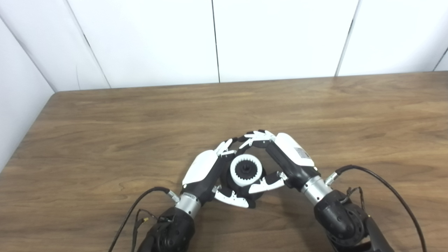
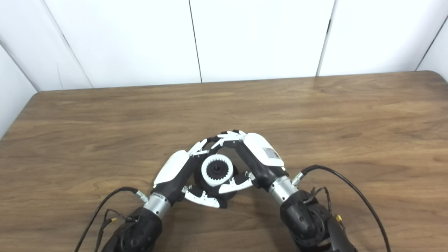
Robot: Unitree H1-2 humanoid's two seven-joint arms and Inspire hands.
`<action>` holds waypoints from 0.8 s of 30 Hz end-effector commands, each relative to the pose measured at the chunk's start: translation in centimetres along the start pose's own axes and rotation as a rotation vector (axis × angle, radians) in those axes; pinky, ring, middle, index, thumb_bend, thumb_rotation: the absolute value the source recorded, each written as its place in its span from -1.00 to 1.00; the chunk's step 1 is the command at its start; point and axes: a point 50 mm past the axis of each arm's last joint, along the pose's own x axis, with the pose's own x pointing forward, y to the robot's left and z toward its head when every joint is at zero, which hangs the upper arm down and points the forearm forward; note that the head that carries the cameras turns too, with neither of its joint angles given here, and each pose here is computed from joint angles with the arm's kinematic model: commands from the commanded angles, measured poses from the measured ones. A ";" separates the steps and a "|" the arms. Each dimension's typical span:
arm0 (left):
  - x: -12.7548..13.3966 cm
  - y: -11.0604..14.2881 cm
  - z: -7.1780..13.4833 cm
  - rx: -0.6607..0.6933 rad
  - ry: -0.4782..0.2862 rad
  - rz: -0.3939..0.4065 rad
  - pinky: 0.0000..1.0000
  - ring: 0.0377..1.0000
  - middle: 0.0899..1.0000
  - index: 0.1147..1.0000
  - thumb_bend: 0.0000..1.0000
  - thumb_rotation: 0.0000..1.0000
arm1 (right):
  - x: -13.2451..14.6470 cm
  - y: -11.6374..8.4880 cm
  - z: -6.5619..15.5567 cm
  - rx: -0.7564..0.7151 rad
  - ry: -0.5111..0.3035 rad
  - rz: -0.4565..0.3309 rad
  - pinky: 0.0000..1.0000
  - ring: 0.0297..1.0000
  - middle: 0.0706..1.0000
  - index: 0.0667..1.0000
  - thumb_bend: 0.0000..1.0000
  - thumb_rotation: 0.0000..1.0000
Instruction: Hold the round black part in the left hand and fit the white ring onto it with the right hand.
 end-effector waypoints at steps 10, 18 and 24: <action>0.5 0.8 0.8 -0.002 -0.028 0.010 0.91 1.00 1.00 0.09 0.95 -0.52 | 0.6 -1.6 0.3 -0.058 0.027 0.014 0.90 0.80 0.68 -0.08 0.03 -0.68; 0.5 1.0 0.7 -0.007 -0.026 0.007 0.94 1.00 1.00 0.09 0.95 -0.54 | 0.2 -2.4 0.2 -0.089 0.052 0.070 0.82 0.86 0.82 0.59 0.76 -0.04; 0.5 1.2 0.7 -0.007 -0.020 -0.004 0.97 1.00 1.00 0.10 0.95 -0.47 | 0.2 -2.5 0.4 -0.101 0.040 0.130 0.79 0.90 0.90 0.87 0.97 0.14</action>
